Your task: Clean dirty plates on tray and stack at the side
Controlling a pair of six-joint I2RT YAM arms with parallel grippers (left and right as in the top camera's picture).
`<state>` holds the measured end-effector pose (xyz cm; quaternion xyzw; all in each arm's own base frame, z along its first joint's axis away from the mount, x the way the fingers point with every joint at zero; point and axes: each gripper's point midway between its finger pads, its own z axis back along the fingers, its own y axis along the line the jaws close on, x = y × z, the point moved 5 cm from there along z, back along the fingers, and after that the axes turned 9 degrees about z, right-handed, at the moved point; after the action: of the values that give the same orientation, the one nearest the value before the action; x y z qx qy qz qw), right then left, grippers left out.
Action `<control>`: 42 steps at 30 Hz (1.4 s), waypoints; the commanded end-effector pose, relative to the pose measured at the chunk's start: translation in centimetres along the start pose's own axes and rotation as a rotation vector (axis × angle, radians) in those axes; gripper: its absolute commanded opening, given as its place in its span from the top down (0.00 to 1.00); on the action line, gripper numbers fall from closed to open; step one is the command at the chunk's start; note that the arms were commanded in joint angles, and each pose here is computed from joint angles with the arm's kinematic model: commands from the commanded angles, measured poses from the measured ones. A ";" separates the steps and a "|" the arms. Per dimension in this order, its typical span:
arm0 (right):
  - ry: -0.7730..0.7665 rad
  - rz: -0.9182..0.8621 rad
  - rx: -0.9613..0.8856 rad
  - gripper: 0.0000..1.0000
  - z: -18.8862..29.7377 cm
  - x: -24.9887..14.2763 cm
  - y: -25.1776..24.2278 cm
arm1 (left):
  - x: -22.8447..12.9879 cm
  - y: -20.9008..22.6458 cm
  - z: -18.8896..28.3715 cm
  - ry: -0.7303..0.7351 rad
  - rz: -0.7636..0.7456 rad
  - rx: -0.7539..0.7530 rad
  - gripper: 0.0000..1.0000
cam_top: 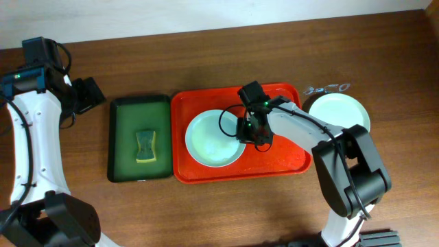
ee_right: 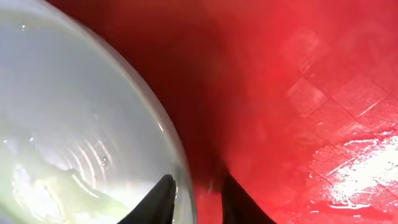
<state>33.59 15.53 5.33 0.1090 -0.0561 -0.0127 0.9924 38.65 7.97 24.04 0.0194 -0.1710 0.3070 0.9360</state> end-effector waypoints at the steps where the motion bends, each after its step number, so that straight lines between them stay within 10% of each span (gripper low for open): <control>1: 0.002 -0.009 -0.039 0.74 -0.3 -0.3 -0.7 | 0.3 0.0 1.0 -0.022 0.020 -0.020 0.01; 8: 0.002 -0.009 -0.040 0.96 -0.3 -0.3 -0.7 | 0.3 0.0 1.0 -0.022 0.020 -0.020 0.01; 18: 0.001 -0.009 -0.041 0.80 -0.3 -0.3 -0.7 | 0.3 0.0 1.0 -0.022 0.020 -0.020 0.01; 21: 0.000 -0.009 -0.043 0.96 -0.3 -0.2 -0.7 | 0.3 0.0 1.0 -0.022 0.020 -0.020 0.01; 42: 0.001 -0.009 -0.043 0.96 -0.3 -0.3 -0.7 | 0.3 0.0 1.0 -0.022 0.020 -0.020 0.01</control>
<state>33.63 15.45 5.40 0.1063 -0.0584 -0.0133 0.9925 38.66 7.97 24.04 0.0193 -0.1712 0.3072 0.9359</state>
